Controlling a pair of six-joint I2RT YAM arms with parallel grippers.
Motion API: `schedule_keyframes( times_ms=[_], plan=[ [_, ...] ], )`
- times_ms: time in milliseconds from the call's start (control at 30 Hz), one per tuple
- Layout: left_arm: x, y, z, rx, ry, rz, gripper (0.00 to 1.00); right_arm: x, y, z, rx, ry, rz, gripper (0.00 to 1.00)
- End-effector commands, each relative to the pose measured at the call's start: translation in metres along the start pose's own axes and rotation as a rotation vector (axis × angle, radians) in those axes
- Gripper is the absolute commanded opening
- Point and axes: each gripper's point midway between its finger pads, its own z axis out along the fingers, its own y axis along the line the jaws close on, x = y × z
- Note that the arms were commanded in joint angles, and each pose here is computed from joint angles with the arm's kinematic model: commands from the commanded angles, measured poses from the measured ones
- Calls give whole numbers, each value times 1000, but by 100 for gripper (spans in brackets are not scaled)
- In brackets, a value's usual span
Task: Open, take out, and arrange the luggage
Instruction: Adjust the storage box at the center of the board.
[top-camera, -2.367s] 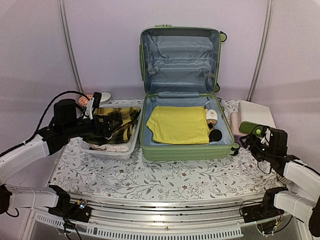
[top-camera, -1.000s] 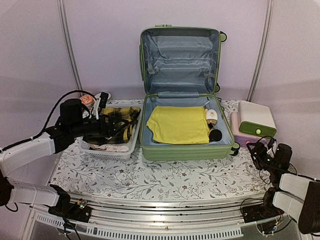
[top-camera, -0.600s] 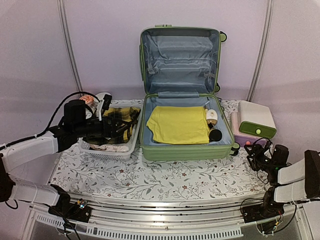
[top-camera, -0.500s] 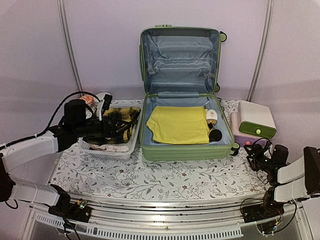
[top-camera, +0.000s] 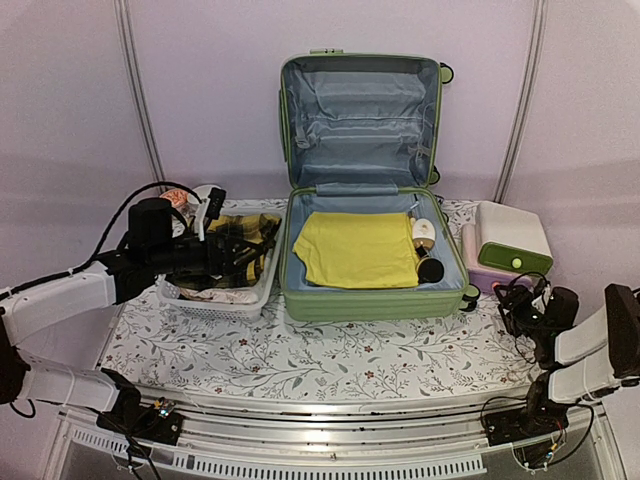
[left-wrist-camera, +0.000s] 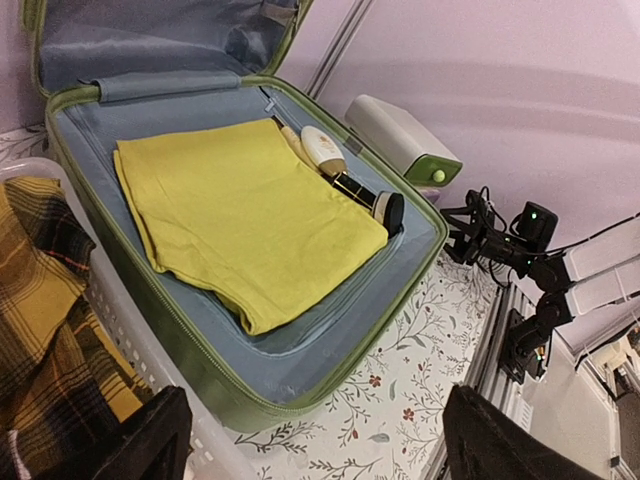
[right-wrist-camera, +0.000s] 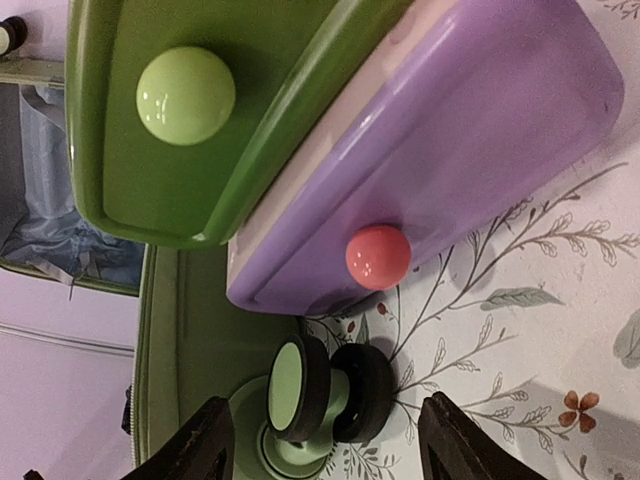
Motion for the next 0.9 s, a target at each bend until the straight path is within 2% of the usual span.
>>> schedule_keyframes(
  times_ms=[0,200,467,667,867],
  plan=[
    [-9,-10,-1,17,-20,18,90,-22,16,8,-45,-51,-25,64],
    [-9,-11,0,18,-18,16,90,-31,9,16,-37,-90,23,59],
    [-5,-11,-3,5,-18,17,90,-35,10,34,-132,-84,75,51],
    [-4,-10,-6,-10,-19,18,90,-32,9,41,-202,-73,143,50],
    [-3,-8,-6,-15,-17,15,89,-34,4,46,-150,-58,137,51]
  ],
)
